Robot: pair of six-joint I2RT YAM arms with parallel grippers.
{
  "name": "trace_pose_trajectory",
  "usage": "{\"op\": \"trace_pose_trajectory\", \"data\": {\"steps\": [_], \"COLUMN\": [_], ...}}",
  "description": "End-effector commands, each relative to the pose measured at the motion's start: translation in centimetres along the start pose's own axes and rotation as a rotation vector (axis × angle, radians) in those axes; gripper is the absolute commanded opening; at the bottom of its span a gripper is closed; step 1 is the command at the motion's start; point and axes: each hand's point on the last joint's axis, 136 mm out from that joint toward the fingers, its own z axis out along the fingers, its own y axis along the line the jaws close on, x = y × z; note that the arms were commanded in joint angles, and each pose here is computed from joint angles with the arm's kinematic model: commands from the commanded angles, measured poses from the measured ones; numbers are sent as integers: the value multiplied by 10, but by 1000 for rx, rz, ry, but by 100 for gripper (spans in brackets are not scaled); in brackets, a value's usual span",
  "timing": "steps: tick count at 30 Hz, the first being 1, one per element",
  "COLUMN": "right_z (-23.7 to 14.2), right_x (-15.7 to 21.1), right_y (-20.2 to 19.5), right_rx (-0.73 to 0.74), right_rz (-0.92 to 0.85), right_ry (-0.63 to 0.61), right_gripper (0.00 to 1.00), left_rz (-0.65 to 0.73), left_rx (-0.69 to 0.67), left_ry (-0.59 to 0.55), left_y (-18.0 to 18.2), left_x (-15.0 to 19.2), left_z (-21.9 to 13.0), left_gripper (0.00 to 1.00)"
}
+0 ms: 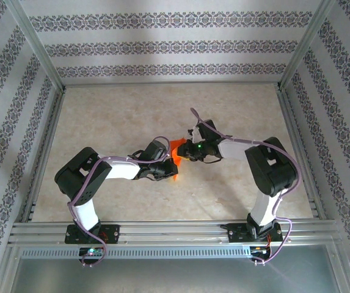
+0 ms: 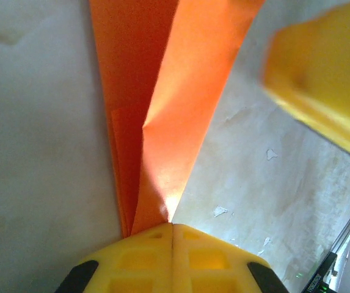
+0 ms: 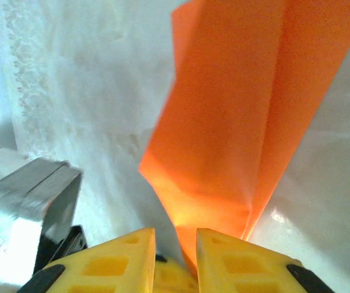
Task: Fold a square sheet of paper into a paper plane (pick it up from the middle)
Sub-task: Fold the wing for the fifth time at the center of the table.
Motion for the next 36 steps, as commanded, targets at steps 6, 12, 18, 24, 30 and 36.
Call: {"op": "trace_pose_trajectory", "data": {"steps": [6,12,18,24,30,36], "right_z": [-7,12,22,28,34,38], "right_x": [18,27,28,30,35,40], "right_y": [-18,-12,-10,-12,-24,-40], "right_rx": [111,84,66,60,98,187], "right_rz": [-52,-53,-50,-40,-14,7], "right_ry": [-41,33,64,87,104,128], "right_gripper": [16,10,8,8,8,9], "left_rz": [29,26,19,16,15,24], "left_rx": [-88,-90,-85,-87,-81,-29], "left_ry": [14,12,13,12,4,-8], "left_y": [30,32,34,35,34,17], "left_x": [12,13,14,14,13,10], "left_z": [-1,-2,0,0,-1,-9], "left_gripper": [3,2,2,1,1,2]}}
